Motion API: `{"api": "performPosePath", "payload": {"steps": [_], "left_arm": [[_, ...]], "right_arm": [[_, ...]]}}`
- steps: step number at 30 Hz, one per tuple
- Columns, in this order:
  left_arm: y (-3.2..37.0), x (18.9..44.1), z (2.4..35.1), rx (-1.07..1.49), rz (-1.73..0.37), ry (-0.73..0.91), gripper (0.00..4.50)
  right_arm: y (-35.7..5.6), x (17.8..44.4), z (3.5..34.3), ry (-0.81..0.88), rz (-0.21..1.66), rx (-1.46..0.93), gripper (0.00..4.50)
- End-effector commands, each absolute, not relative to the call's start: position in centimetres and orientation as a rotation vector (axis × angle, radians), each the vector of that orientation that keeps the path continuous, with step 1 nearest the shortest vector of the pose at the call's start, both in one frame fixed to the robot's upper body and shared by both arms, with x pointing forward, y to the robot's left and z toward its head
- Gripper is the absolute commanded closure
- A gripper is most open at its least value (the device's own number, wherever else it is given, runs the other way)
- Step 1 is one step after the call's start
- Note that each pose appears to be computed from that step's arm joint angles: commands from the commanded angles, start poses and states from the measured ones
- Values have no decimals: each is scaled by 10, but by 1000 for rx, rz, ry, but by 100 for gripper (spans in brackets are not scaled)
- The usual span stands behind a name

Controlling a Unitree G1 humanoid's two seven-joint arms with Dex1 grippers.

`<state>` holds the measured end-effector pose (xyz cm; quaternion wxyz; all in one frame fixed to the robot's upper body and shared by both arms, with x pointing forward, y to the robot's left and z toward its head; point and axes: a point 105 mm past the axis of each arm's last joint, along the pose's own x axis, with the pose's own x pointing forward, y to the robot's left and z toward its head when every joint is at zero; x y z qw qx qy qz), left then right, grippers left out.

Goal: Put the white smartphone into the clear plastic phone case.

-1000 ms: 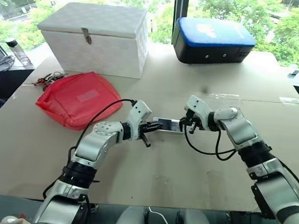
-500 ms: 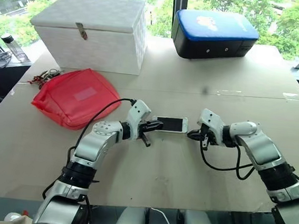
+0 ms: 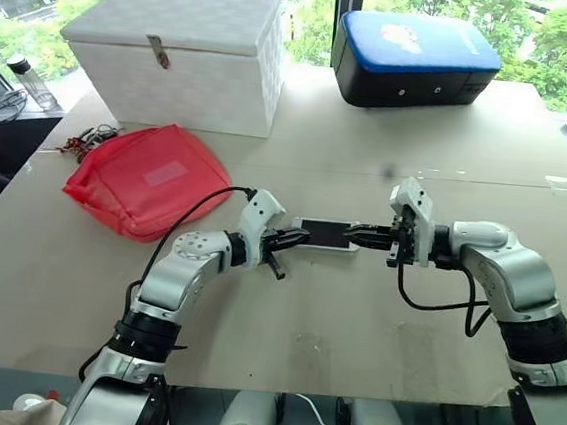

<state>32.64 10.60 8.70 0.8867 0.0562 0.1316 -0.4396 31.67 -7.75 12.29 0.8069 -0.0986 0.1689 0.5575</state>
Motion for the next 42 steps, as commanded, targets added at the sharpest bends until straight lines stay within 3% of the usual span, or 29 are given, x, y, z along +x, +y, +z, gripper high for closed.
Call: {"api": "performPosePath", "payload": {"steps": [1, 7, 20, 30, 34, 39, 42], "left_arm": [[108, 325, 82, 118, -907, 300, 447], [108, 325, 83, 119, -905, 298, 447], [106, 324, 82, 113, -906, 298, 447], [105, 324, 82, 114, -911, 299, 447], [104, 324, 83, 114, -915, 293, 447], [101, 322, 103, 75, -918, 158, 447], [104, 320, 118, 40, -889, 63, 447]], "right_arm": [[-77, 322, 110, 393, 1179, -313, 450], [-85, 323, 88, 496, 1193, -428, 450], [-106, 317, 25, 882, 1200, -497, 450], [-126, 302, -7, 995, 1177, -536, 450], [-114, 309, 0, 877, 1172, -494, 450], [-89, 324, 66, 349, 1132, -367, 450], [-95, 319, 97, 143, 1061, -302, 450]]}}
